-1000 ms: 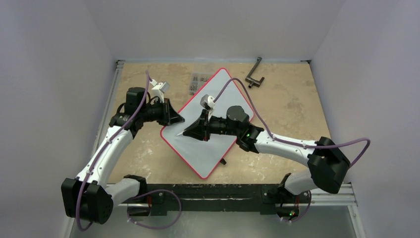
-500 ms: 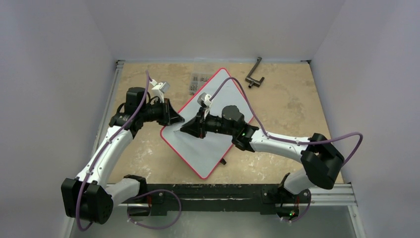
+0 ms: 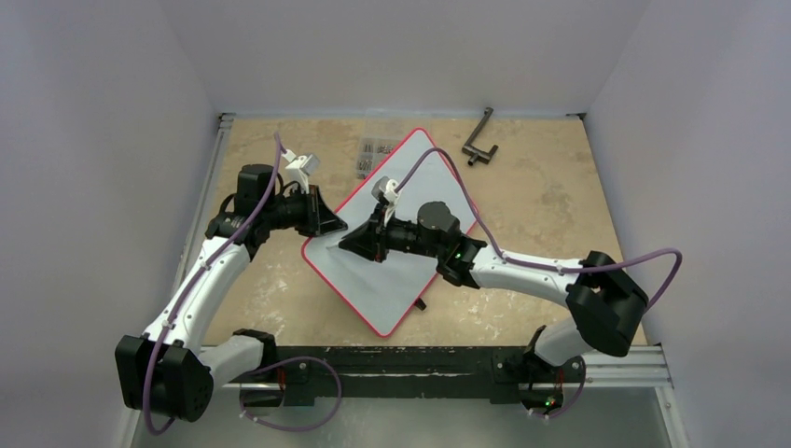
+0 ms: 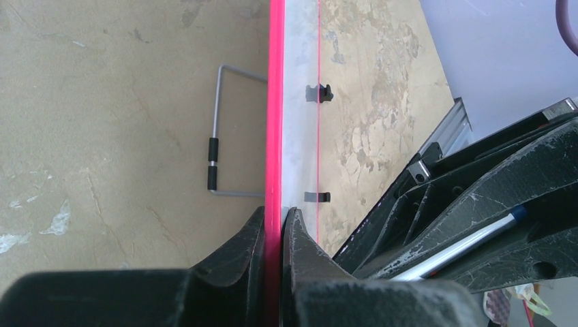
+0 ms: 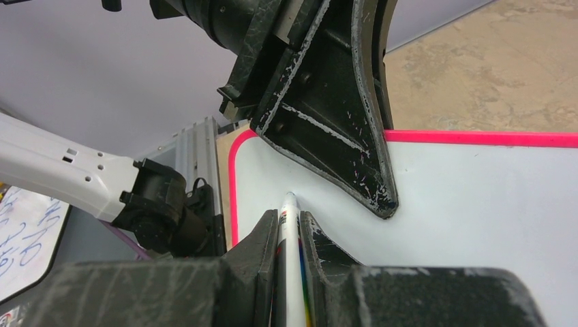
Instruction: Write a sentence on the whiteboard
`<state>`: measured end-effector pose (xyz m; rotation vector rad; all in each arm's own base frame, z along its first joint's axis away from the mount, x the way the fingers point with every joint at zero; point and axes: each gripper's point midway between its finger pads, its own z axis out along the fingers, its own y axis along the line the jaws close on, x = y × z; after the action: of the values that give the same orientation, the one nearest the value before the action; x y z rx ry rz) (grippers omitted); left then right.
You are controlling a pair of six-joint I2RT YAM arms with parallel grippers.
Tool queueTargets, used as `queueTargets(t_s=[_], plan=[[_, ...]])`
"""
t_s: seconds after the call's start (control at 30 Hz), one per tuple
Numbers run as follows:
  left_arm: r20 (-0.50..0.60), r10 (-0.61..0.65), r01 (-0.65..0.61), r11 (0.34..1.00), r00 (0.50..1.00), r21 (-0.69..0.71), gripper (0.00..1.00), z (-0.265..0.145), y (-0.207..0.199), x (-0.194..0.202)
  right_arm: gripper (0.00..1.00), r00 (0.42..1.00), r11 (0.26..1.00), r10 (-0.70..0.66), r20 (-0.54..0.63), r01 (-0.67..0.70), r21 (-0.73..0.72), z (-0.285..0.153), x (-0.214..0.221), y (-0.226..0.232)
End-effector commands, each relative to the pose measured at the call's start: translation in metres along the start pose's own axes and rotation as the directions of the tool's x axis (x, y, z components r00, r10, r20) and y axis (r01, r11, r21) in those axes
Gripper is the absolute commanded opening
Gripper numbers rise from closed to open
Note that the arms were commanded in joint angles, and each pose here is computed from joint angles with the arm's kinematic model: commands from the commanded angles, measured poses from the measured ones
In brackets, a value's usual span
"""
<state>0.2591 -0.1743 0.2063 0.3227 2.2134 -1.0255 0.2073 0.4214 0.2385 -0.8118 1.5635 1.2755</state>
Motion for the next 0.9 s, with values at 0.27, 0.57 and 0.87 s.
queueTargets(t_s=[0.27, 0.57, 0.87], plan=[[-0.03, 0.15, -0.153, 0.971, 0.988, -0.182, 0.0, -0.003, 0.04, 0.002, 0.0, 1.0, 0.998, 0.011, -0.024, -0.009, 0.067, -0.015, 0.026, -0.006], [-0.026, 0.152, -0.155, 0.971, 0.988, -0.185, 0.0, -0.004, 0.04, 0.003, 0.0, 0.998, 0.995, 0.018, -0.06, -0.012, 0.095, -0.028, 0.042, -0.003], [-0.026, 0.151, -0.153, 0.971, 0.988, -0.184, 0.0, -0.004, 0.04, 0.003, 0.0, 1.0, 1.0, -0.025, -0.014, 0.025, 0.018, -0.033, 0.004, 0.026]])
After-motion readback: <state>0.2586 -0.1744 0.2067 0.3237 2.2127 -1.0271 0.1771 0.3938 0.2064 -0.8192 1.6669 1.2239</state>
